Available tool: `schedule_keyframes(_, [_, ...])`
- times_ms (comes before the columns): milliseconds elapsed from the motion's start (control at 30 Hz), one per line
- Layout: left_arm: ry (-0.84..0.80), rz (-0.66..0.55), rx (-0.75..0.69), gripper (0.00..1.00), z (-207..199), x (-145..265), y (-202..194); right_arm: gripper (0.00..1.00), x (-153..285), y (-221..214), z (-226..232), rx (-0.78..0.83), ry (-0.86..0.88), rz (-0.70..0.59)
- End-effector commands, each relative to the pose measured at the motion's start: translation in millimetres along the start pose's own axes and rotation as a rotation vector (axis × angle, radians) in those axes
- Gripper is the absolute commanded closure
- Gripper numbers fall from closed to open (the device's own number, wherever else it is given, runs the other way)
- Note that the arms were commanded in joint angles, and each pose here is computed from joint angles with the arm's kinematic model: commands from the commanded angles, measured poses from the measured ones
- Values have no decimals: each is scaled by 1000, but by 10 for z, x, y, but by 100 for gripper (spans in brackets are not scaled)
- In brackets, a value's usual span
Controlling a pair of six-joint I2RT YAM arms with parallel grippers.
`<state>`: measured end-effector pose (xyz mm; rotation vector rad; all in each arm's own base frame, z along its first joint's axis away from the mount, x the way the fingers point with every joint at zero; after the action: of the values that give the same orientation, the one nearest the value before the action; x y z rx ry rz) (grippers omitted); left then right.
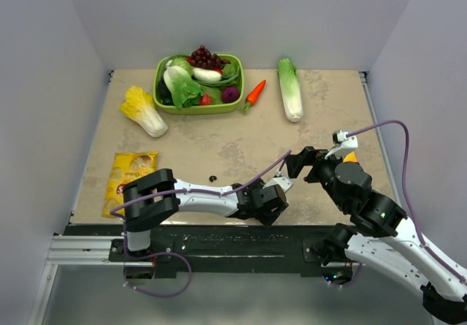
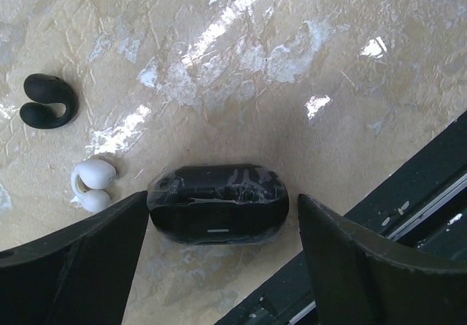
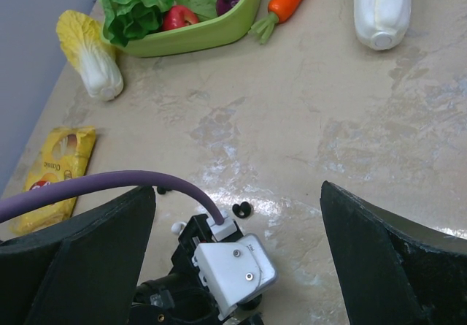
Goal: Insert the wireless bluetooth earbuds into the charging case
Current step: Pick up the charging case at the center of the board.
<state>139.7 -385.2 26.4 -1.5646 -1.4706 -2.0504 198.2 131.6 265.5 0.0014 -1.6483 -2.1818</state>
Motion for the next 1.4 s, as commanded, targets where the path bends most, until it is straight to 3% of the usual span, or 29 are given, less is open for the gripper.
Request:
schedule_keyframes(0, [-19, -13, 13, 14, -97, -21, 78, 2, 11, 49, 18, -24, 8, -21])
schedule_keyframes(833, [-14, 21, 24, 18, -31, 30, -59, 2, 20, -22, -14, -36, 3, -12])
schedule_keyframes(1067, [-26, -45, 28, 51, 13, 97, 5, 2, -1, -36, 1, -38, 7, -9])
schedule_keyframes(1200, [-50, -185, 52, 66, 29, 268, 275, 2, -16, 38, 43, -42, 14, -24])
schedule_keyframes(1233, [-41, -207, 53, 77, 71, 298, 289, 2, -25, 60, 52, -37, 11, -25])
schedule_keyframes(1300, [-45, -312, 76, 85, 107, 467, 507, 2, -15, 179, 48, -42, -6, -52])
schedule_keyframes(1333, [-32, -330, 72, 98, 169, 500, 494, 2, -18, 215, 44, -40, -15, -59])
schedule_keyframes(1367, [-36, -380, 73, 100, 188, 565, 587, 2, -20, 269, 53, -41, -22, -65])
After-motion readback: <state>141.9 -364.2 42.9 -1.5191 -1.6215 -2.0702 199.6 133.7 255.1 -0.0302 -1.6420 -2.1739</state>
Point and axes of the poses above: each gripper's point midway between its finger pads, its own x axis back along the fingers, its own z axis along the line the jaws close on, y = z × x, the point moved 1 cm from there along x, back along the fingers, and after that the axes turned 6 degrees about x, right-handed, at the moved point
